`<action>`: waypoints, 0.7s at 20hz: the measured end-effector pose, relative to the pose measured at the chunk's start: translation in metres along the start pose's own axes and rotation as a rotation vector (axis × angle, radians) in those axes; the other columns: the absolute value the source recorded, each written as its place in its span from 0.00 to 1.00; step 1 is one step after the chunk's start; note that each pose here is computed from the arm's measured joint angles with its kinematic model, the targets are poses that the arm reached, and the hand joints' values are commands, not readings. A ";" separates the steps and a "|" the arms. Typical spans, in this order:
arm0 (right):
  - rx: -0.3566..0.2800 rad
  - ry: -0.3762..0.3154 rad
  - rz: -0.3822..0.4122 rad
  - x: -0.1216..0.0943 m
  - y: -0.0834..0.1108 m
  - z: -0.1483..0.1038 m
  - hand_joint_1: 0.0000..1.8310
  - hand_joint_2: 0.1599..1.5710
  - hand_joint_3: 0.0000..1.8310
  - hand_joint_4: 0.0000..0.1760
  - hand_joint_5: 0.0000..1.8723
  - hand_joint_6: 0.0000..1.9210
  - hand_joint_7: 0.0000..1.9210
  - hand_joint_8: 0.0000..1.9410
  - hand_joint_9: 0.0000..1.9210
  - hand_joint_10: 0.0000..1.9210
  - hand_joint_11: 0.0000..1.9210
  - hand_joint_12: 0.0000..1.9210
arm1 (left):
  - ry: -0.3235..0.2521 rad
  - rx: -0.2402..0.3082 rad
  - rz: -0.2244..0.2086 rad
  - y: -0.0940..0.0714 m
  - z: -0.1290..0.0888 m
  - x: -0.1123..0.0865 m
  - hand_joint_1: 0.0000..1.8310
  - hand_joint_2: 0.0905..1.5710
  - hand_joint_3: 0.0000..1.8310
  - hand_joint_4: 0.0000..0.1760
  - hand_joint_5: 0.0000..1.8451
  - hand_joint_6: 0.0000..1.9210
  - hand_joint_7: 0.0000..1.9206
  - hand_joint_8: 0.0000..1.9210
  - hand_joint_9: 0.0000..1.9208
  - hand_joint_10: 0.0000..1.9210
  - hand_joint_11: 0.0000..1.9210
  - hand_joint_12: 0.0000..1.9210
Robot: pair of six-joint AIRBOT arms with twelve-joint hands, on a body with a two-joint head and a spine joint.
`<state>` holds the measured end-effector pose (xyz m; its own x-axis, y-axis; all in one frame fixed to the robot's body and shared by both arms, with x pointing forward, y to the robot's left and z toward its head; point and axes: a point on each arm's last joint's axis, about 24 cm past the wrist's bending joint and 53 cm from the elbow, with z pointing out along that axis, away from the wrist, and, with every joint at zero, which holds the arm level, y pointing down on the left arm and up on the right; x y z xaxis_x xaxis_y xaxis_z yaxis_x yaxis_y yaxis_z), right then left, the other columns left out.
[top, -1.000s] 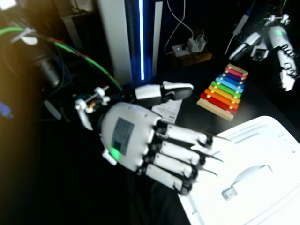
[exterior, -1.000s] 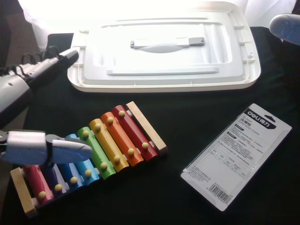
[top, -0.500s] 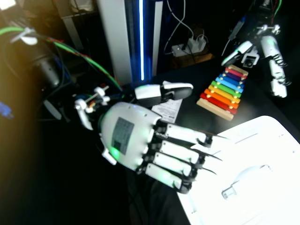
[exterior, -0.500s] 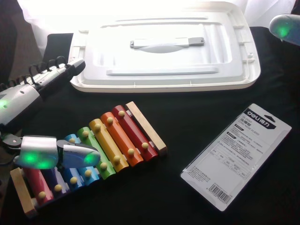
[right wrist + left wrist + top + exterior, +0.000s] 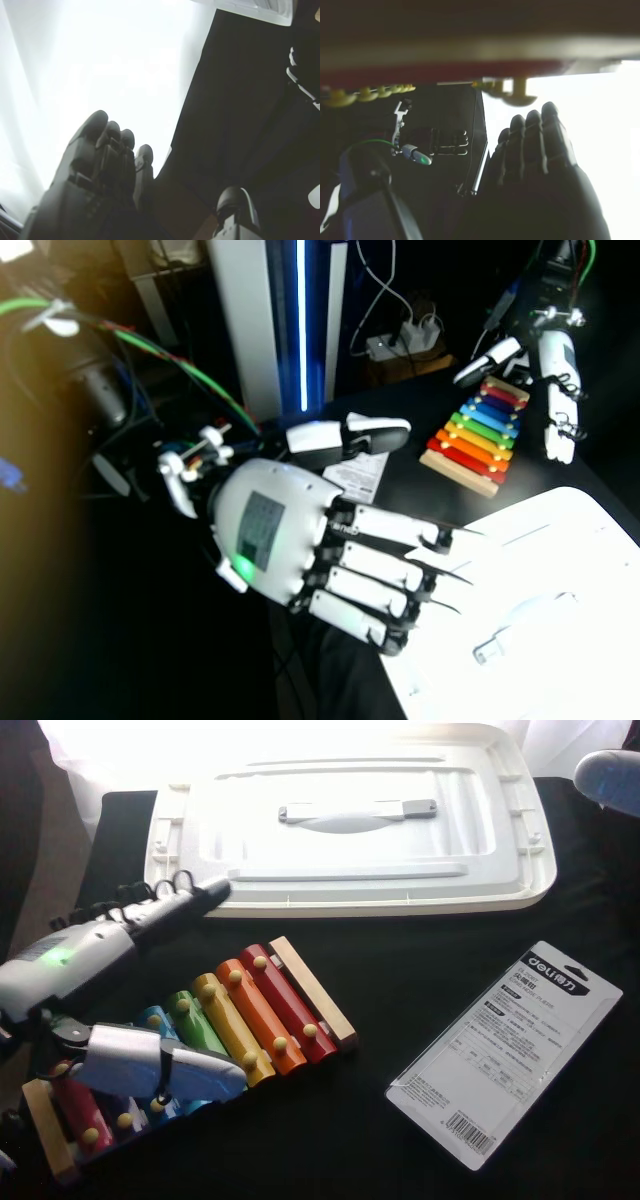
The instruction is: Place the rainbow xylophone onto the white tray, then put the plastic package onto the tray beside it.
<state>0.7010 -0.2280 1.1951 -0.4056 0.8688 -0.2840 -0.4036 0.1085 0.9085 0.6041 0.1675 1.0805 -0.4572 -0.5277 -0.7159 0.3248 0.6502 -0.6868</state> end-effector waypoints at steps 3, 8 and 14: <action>0.000 0.002 0.001 0.001 -0.001 0.000 0.23 0.50 0.00 0.66 0.16 0.00 0.14 0.00 0.11 0.00 0.00 0.29 | 0.042 0.004 0.024 -0.002 0.006 0.009 0.27 0.39 0.00 0.54 0.00 0.00 0.04 0.00 0.04 0.00 0.07 0.04; 0.002 -0.001 0.001 0.000 -0.001 0.000 0.23 0.50 0.00 0.62 0.15 0.00 0.13 0.00 0.10 0.00 0.00 0.28 | 0.171 -0.007 0.101 -0.001 0.013 0.032 0.26 0.41 0.00 0.45 0.00 0.00 0.03 0.00 0.04 0.00 0.03 0.03; 0.002 -0.001 0.003 0.000 -0.001 0.000 0.22 0.50 0.00 0.67 0.16 0.00 0.14 0.00 0.11 0.00 0.00 0.30 | 0.199 0.019 0.256 -0.013 0.021 0.005 0.28 0.40 0.00 0.54 0.00 0.00 0.05 0.00 0.06 0.01 0.08 0.06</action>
<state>0.7016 -0.2280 1.1943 -0.4056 0.8699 -0.2808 -0.4007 0.1069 0.9100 0.6145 0.1452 1.0828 -0.5111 -0.2301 -0.8281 0.4646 0.7366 -0.4915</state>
